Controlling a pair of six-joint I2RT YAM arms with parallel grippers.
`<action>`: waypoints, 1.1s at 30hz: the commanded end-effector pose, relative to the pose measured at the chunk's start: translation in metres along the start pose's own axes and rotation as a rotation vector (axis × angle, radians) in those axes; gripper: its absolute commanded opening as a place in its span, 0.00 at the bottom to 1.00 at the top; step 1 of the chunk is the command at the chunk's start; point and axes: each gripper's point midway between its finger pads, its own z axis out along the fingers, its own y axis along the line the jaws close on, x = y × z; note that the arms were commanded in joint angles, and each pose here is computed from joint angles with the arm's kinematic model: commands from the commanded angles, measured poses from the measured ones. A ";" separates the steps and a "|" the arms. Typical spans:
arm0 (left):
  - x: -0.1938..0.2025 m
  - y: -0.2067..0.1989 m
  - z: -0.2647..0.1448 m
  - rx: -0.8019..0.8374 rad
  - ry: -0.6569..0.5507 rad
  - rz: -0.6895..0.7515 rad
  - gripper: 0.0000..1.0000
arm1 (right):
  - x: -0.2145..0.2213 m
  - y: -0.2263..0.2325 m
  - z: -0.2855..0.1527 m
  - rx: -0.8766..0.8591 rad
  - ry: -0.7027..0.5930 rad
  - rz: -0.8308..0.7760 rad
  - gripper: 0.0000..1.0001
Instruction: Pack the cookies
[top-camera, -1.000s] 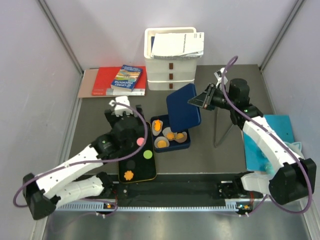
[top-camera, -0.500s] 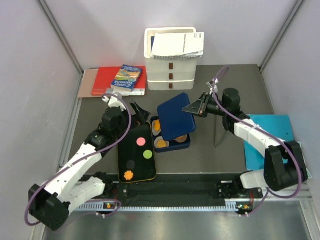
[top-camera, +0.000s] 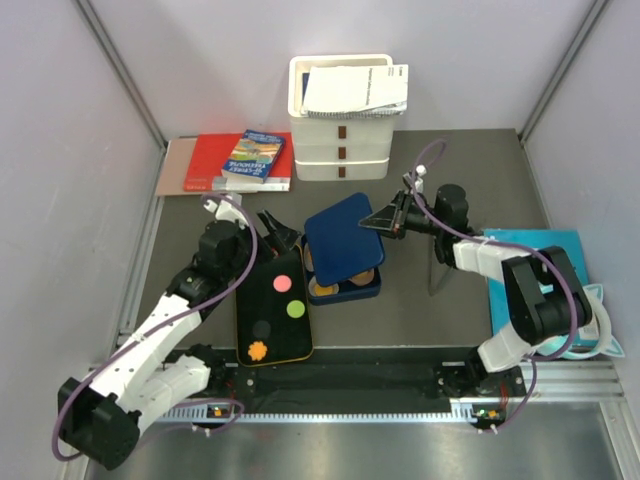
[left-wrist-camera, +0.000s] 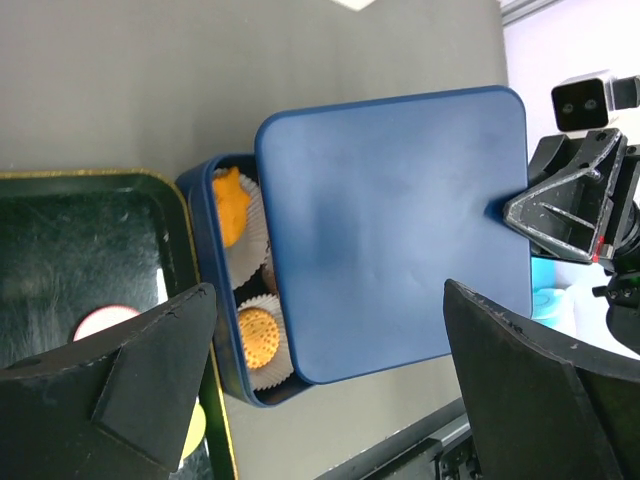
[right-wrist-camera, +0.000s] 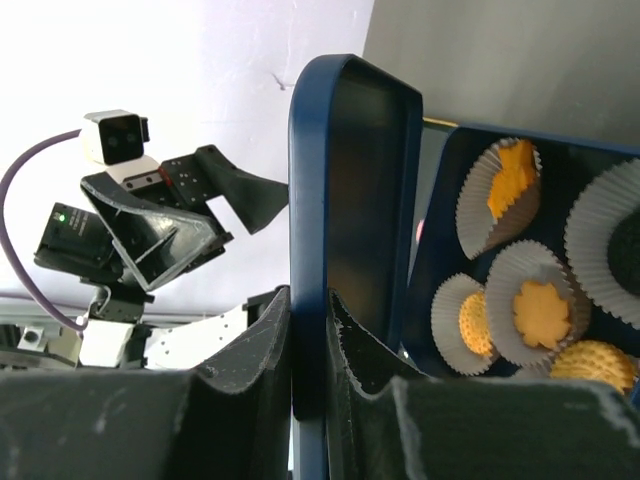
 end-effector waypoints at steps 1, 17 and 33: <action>-0.001 -0.003 -0.001 0.037 -0.016 -0.016 0.99 | -0.004 0.000 -0.002 -0.061 -0.010 -0.040 0.00; 0.017 0.014 0.013 0.003 0.034 -0.039 0.94 | 0.014 -0.056 -0.003 -0.008 -0.004 0.026 0.00; 0.024 0.018 0.027 -0.004 0.063 -0.026 0.77 | 0.013 -0.047 -0.013 -0.160 -0.082 0.120 0.00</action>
